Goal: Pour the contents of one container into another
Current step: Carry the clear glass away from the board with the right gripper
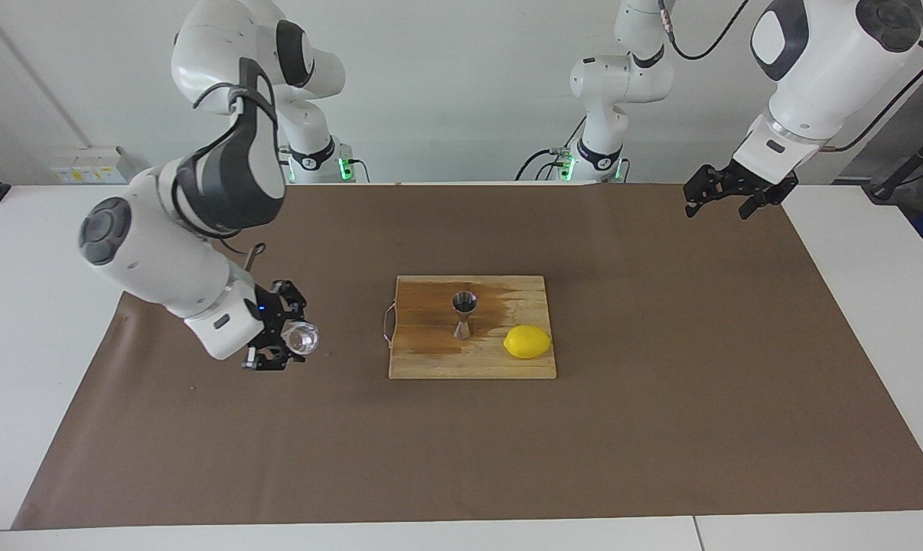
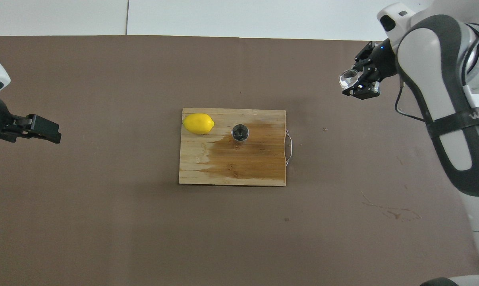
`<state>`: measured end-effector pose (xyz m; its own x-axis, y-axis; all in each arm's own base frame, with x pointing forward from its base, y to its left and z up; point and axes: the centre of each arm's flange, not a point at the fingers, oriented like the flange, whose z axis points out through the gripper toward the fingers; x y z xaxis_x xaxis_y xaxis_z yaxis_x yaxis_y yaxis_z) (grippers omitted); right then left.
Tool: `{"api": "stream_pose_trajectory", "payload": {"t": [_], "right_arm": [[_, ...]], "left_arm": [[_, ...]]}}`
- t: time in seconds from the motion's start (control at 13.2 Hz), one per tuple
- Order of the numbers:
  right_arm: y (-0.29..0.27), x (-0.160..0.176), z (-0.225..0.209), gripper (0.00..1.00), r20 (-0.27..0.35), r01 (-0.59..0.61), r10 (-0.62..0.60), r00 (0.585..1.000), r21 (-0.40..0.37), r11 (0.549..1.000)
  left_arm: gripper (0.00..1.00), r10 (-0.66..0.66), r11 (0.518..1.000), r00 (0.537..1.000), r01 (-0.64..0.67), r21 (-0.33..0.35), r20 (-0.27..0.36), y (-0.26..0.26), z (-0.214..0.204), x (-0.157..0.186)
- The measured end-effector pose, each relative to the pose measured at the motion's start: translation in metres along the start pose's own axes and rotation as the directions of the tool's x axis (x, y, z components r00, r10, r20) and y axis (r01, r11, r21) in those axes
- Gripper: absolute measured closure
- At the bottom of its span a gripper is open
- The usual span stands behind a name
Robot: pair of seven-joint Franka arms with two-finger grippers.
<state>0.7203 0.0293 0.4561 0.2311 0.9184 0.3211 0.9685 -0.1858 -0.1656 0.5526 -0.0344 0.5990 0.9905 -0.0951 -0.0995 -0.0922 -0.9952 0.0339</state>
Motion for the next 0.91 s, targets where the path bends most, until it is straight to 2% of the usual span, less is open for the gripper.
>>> {"api": "stream_pose_trajectory", "payload": {"t": [0.3,0.53,0.76,0.91], "right_arm": [[0.009,-0.111,-0.001,0.51,-0.128,0.084,-0.080,0.988,0.022,0.996],[-0.009,-0.168,0.019,0.51,-0.243,0.166,-0.166,0.956,-0.021,0.986],[-0.046,-0.194,0.059,0.51,-0.343,0.174,-0.178,0.922,-0.042,0.984],[-0.064,-0.205,0.083,0.51,-0.381,0.170,-0.180,0.907,-0.061,0.984]], "left_arm": [[0.00,0.000,1.000,1.000,0.000,0.000,0.000,0.000,0.000,0.000],[0.00,0.000,1.000,1.000,0.000,0.000,0.000,0.000,0.000,0.000],[0.00,0.000,1.000,1.000,0.000,0.000,0.000,0.000,0.000,0.000],[0.00,0.000,1.000,1.000,0.000,0.000,0.000,0.000,0.000,0.000]]}}
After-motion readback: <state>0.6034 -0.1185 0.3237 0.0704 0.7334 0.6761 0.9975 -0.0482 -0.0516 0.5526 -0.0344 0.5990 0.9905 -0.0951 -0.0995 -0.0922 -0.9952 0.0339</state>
